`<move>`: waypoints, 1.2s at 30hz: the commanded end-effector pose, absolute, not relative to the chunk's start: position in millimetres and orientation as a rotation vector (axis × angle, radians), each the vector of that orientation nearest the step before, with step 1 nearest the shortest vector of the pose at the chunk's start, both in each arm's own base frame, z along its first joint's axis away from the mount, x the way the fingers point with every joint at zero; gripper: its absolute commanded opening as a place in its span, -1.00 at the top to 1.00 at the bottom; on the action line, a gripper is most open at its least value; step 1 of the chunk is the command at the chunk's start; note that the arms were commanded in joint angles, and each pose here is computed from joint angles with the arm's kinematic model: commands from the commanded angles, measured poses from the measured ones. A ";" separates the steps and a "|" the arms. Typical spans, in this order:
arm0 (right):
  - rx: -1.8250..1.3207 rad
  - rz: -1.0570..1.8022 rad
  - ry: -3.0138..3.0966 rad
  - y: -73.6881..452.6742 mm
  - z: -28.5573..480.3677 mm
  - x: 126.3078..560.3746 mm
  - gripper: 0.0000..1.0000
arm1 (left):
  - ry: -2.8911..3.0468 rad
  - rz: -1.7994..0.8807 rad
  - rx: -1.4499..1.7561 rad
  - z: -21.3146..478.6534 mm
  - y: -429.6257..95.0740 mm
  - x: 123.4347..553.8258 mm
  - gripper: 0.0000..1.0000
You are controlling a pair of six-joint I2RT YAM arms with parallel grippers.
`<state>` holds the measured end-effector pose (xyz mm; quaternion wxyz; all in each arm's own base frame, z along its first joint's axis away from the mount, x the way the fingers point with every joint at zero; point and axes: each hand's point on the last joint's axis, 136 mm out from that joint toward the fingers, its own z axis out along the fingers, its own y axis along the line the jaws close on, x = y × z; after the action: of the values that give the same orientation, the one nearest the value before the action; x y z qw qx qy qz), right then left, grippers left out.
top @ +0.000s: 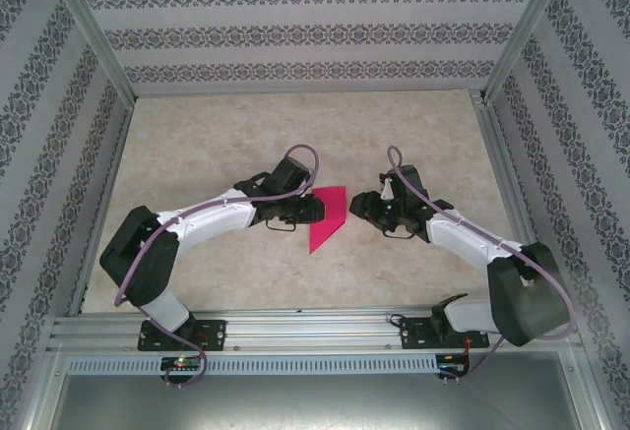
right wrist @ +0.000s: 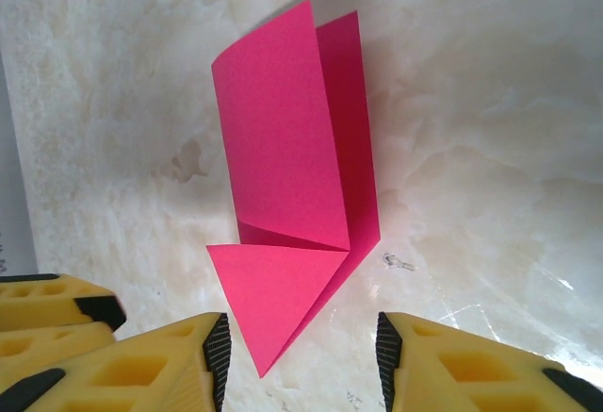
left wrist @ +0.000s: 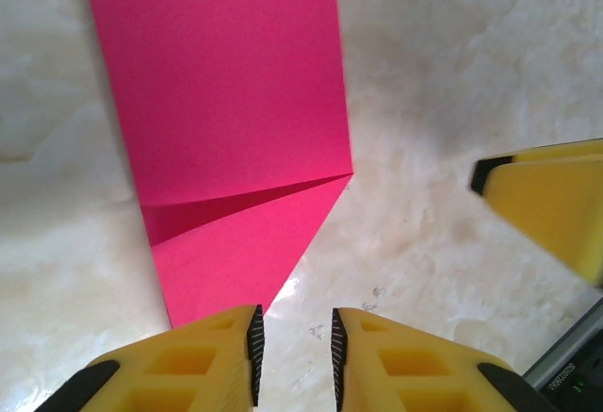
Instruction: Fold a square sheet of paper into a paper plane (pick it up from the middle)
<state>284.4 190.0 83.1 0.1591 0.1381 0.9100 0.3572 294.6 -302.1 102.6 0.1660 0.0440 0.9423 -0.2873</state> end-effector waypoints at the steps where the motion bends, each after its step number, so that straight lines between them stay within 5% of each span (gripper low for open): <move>1: 0.408 1.108 2.600 201.3 75.8 284.8 0.02 | 2.748 -0.731 0.144 83.2 -293.1 290.3 0.48; 14: 0.316 1.230 2.647 232.6 58.2 305.1 -0.02 | 2.757 -0.765 0.140 76.1 -294.9 286.3 0.48; 23: 0.226 1.309 2.653 250.1 55.8 322.3 0.17 | 2.765 -0.768 0.190 72.2 -306.0 268.7 0.03; 36: 0.186 1.327 2.697 254.2 49.3 335.4 0.41 | 2.705 -0.154 0.399 49.6 -306.0 251.3 -0.13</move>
<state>334.1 251.7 46.8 0.0725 0.0768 0.8957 0.4319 247.1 -324.6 61.8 0.1865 0.1304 0.9646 -0.1334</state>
